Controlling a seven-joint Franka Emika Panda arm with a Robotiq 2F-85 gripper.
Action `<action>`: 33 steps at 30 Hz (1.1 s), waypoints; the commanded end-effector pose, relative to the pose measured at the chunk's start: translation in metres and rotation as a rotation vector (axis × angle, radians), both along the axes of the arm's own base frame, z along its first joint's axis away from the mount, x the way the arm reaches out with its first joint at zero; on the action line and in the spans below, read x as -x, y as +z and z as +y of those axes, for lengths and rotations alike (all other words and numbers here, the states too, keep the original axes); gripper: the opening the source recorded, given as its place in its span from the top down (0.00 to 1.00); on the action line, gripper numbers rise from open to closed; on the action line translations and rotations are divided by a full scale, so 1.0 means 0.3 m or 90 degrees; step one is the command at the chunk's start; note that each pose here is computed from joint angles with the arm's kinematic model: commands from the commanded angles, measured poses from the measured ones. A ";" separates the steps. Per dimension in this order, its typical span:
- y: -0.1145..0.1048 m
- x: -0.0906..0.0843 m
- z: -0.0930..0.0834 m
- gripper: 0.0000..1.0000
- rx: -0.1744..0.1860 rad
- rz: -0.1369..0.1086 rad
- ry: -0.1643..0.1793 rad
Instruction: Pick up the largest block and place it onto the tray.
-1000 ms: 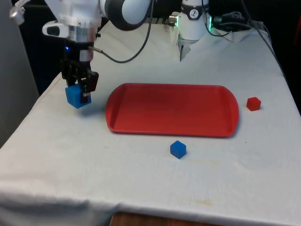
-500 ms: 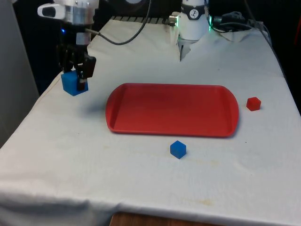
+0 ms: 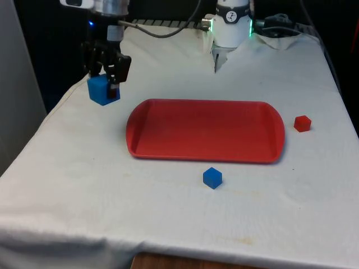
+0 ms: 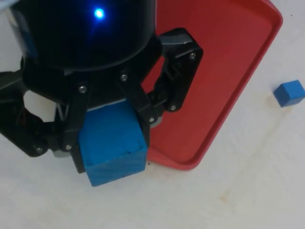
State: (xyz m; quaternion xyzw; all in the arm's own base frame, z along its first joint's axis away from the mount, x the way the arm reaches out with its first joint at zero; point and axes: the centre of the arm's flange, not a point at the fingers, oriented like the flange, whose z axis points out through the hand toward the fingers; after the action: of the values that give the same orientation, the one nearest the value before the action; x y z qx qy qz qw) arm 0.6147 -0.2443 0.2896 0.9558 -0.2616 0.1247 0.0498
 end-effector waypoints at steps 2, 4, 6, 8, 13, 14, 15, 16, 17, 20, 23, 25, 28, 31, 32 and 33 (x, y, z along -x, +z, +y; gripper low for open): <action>0.007 0.008 0.032 0.99 0.006 -0.002 -0.001; 0.005 0.011 0.048 0.99 0.008 0.000 0.000; 0.004 0.011 0.058 0.99 0.009 0.000 0.000; 0.001 0.013 0.083 0.99 0.010 0.001 0.001; -0.008 0.004 0.109 0.99 0.006 0.003 0.005; -0.006 0.013 0.130 0.99 0.013 0.002 0.004; -0.006 0.013 0.144 0.99 0.014 0.001 0.005; -0.007 0.013 0.154 0.99 0.014 0.002 0.006; -0.009 0.013 0.164 0.99 0.015 0.003 0.006; -0.014 0.003 0.178 0.99 0.012 0.008 0.009; -0.010 0.015 0.210 0.99 0.019 0.006 0.008; -0.010 0.016 0.235 0.99 0.022 0.007 0.010; -0.014 0.007 0.236 0.99 0.017 0.010 0.013; 0.002 0.021 0.272 0.99 0.026 0.005 0.012; 0.001 0.022 0.281 0.99 0.028 0.006 0.013; 0.005 0.023 0.295 0.99 0.029 0.006 0.015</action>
State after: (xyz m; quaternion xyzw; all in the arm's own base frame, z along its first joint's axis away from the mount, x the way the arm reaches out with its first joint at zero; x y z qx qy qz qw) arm 0.6117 -0.1623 0.2892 0.9586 -0.2481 0.1230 0.0660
